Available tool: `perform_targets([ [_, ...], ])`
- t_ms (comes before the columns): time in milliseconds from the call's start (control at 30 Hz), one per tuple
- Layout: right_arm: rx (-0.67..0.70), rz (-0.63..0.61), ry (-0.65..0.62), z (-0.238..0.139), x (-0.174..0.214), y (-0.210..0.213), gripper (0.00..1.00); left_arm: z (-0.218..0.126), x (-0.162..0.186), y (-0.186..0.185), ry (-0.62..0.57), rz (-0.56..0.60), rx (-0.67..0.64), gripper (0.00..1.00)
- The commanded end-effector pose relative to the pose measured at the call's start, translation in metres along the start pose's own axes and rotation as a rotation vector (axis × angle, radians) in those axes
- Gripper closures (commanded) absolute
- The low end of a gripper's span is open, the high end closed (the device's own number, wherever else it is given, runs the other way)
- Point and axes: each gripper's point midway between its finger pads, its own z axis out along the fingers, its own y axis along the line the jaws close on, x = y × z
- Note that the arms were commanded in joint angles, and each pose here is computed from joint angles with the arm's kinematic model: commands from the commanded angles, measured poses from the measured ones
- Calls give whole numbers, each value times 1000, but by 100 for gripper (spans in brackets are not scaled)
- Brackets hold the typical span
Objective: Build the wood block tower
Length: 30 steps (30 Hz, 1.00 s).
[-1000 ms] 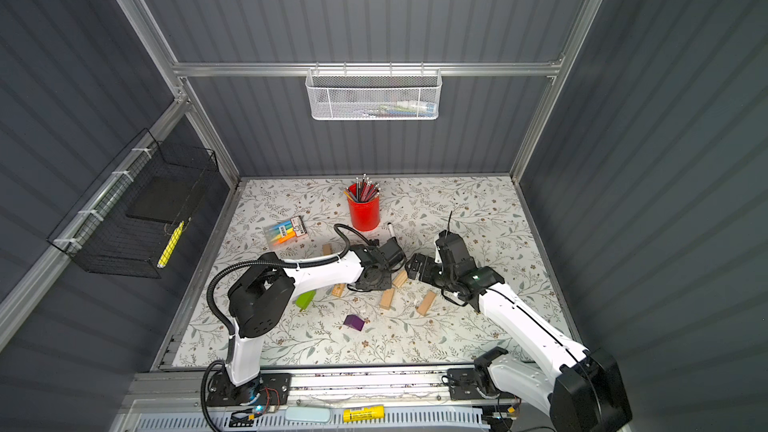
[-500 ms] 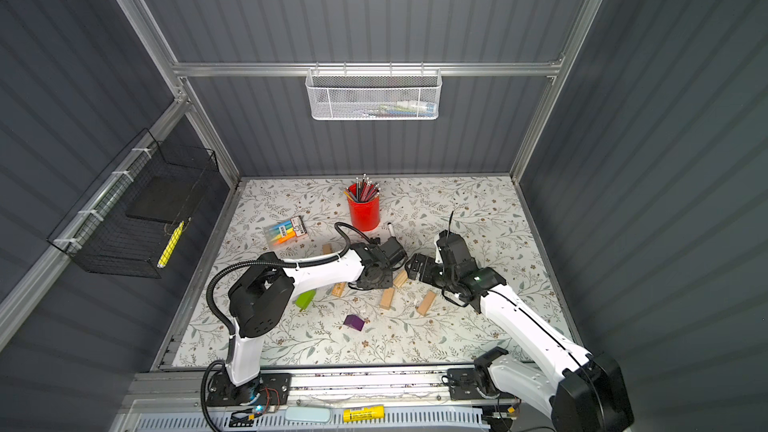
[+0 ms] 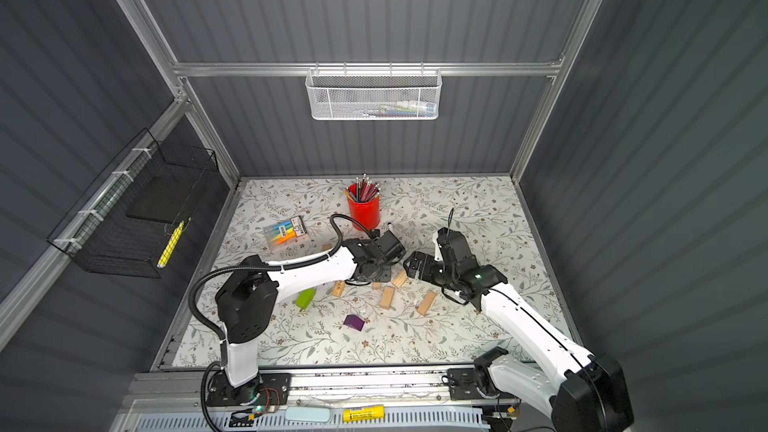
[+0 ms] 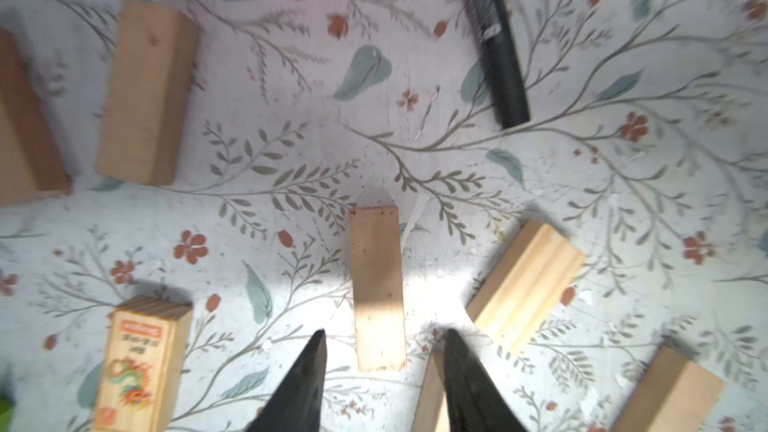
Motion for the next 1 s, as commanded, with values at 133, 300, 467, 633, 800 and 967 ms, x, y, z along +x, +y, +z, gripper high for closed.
perform_targets([
  [133,-22,-32,11,3,1,10,1,-15,-26,58,-69,45,-35,52],
  [300,-61,-67,10,13,4,23,1,-6,-43,85,-98,81,-28,51],
  [467,-67,-82,28,26,5,30,1,17,-56,101,-85,143,-64,49],
  [633,-99,-6,53,28,5,39,1,39,-60,102,-52,178,-55,48],
  [800,-108,-27,42,31,0,43,1,56,-63,109,-29,173,-78,47],
  [967,-123,-36,42,34,-2,46,1,70,-65,112,-8,157,-82,48],
])
